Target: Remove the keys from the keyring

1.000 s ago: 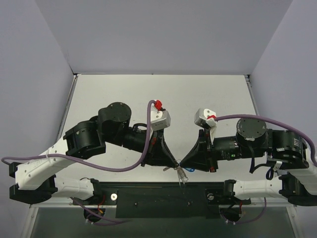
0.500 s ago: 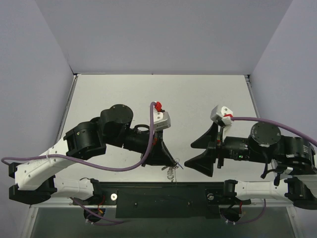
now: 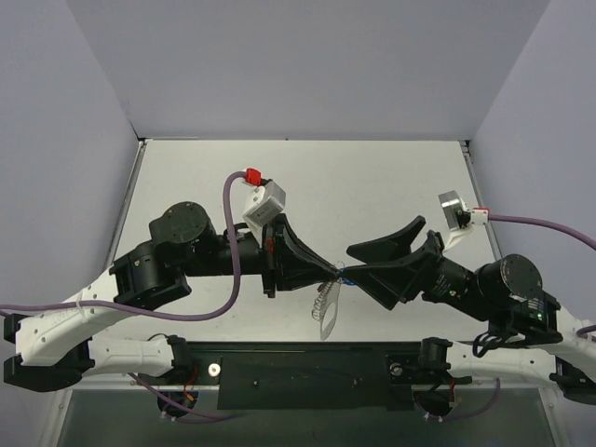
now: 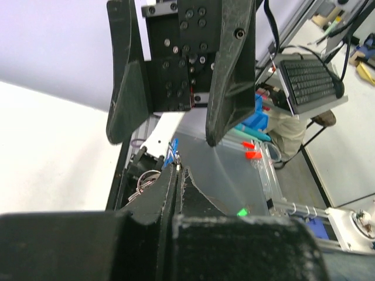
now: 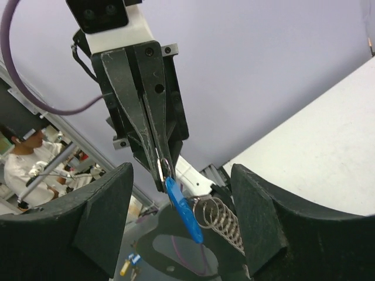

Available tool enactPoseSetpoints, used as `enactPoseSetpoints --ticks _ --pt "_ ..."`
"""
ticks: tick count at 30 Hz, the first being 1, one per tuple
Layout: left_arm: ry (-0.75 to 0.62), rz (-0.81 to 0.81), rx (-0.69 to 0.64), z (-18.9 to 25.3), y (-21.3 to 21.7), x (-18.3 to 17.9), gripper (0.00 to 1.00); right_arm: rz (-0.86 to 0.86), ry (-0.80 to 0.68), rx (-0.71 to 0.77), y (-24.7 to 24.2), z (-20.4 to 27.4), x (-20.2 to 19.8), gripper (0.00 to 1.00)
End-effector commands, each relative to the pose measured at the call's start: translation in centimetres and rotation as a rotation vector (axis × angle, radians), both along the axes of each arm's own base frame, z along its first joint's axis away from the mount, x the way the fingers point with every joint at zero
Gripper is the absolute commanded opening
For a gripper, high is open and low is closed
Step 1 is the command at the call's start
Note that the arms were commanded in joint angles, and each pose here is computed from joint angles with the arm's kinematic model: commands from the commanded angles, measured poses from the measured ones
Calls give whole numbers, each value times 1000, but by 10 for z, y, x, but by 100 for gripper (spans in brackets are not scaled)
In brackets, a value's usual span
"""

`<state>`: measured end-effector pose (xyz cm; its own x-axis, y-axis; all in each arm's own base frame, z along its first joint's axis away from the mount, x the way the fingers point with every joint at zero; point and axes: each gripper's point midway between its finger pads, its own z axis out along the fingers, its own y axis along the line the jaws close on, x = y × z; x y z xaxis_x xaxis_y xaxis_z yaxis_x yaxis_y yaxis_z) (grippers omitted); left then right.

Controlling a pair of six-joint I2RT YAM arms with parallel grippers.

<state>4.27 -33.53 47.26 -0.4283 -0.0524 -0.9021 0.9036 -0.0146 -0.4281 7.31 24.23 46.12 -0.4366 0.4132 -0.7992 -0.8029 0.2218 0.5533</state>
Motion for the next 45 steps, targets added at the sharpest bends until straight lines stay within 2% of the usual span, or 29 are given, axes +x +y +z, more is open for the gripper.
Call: enactPoseSetpoints --ticks 1,7,10,11,13,19,25,31,39,45 --pt "-38 48 -202 52 4 7 0 27 -16 192 6 50 -3 61" --pt "-44 73 -212 58 8 11 0 36 -43 224 8 63 -5 47" --pt "-47 101 -216 59 9 15 0 38 -50 234 10 64 -5 37" --pt "-47 106 -218 59 10 16 0 39 -50 244 10 66 -5 30" --pt "-47 109 -227 61 10 16 0 44 -49 253 12 67 -5 26" --pt "-47 122 -261 66 11 18 0 51 -44 284 13 76 -5 30" --pt "-48 122 -279 71 12 18 0 54 -39 294 16 77 -5 20" --pt "-43 119 -282 71 11 18 0 60 -36 312 16 80 -5 0" --pt "-41 94 -242 66 11 13 0 97 -48 280 17 77 -13 0" --pt "-56 25 -169 59 15 0 0 169 -59 125 24 60 -26 0"
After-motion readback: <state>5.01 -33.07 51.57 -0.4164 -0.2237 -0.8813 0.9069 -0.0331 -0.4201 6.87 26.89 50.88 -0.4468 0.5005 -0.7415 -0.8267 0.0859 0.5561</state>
